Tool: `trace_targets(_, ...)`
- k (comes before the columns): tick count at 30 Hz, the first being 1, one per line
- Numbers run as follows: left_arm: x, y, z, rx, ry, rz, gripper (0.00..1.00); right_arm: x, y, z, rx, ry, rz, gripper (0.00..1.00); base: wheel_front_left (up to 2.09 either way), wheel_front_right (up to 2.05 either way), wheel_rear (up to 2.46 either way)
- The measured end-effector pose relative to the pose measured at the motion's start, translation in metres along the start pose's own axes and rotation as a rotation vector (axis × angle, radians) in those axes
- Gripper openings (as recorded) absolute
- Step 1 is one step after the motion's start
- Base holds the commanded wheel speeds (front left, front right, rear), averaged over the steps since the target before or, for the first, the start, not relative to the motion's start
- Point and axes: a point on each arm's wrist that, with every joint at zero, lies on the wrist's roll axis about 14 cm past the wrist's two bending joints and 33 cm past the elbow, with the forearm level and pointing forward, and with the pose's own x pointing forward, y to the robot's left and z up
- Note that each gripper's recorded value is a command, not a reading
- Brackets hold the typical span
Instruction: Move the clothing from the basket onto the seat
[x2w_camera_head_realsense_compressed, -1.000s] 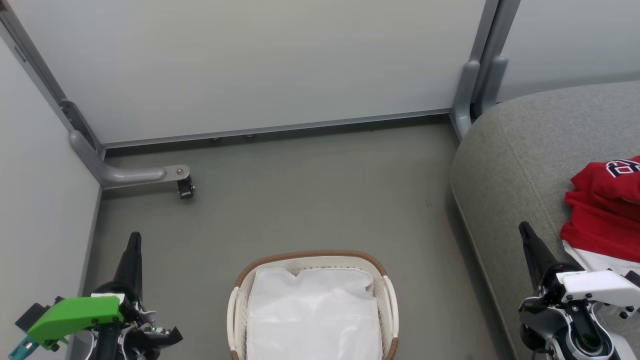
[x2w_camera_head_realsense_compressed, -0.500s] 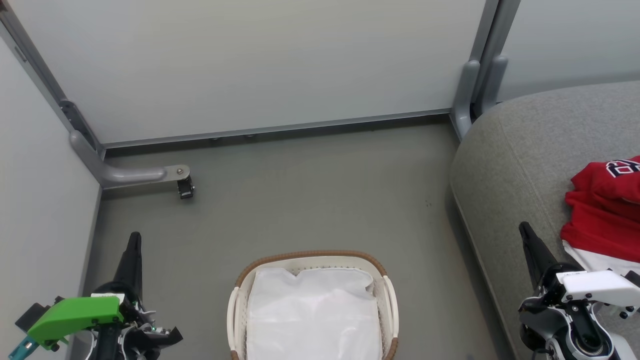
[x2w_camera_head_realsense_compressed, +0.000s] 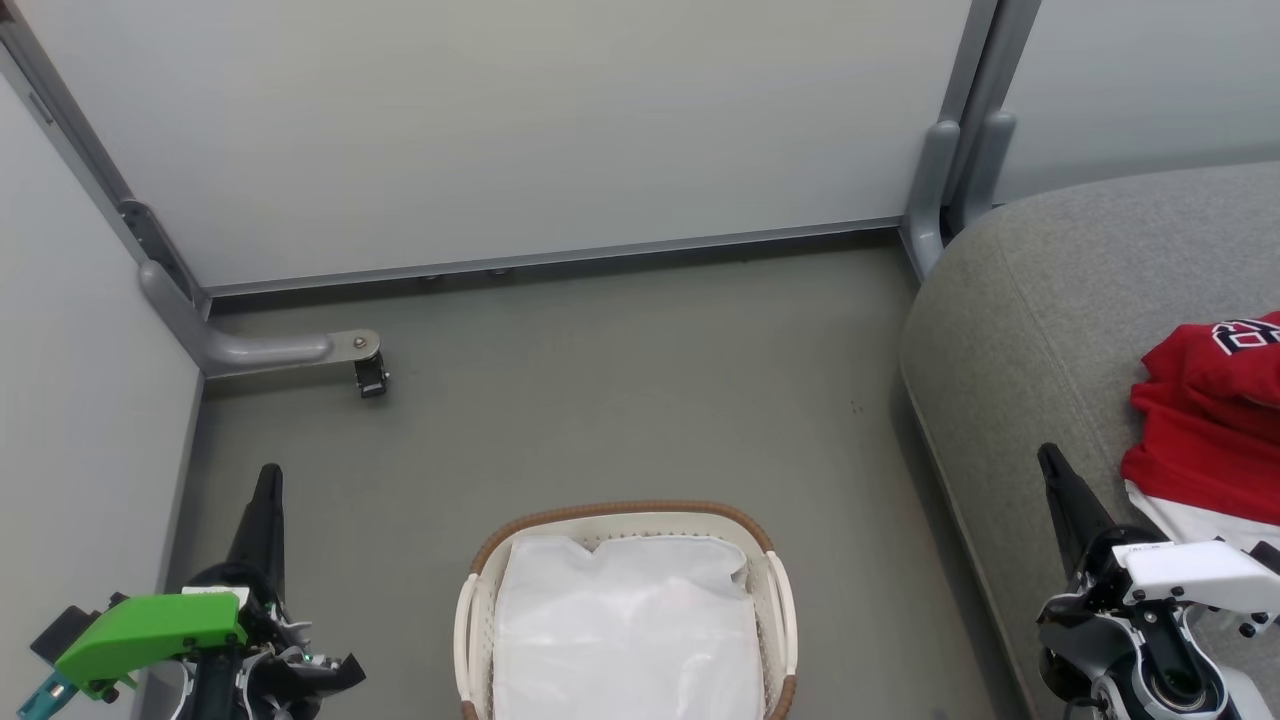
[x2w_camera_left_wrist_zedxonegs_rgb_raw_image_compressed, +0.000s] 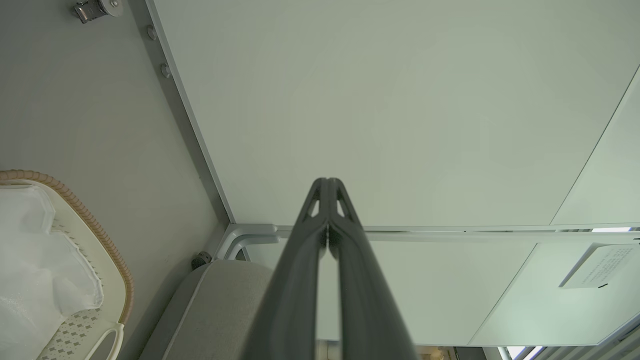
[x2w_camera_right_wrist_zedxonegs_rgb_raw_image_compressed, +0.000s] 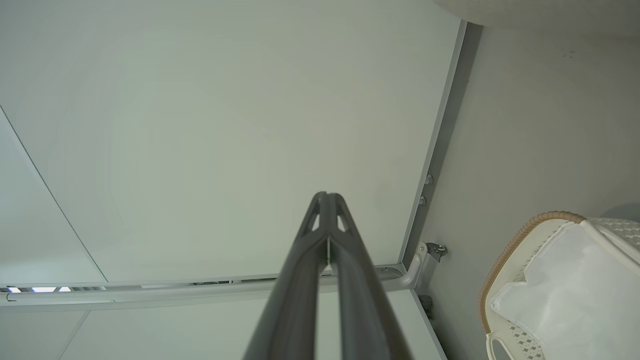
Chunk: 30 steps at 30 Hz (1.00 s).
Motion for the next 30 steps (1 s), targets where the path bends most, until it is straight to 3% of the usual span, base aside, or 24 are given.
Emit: trace_targets(30, 0.0000, 0.0000, 0.0000, 0.000, 0.000, 0.000, 0.00, 0.0000, 0.0000, 0.0000, 0.000, 0.000, 0.000, 0.00, 0.00, 0.00, 0.00)
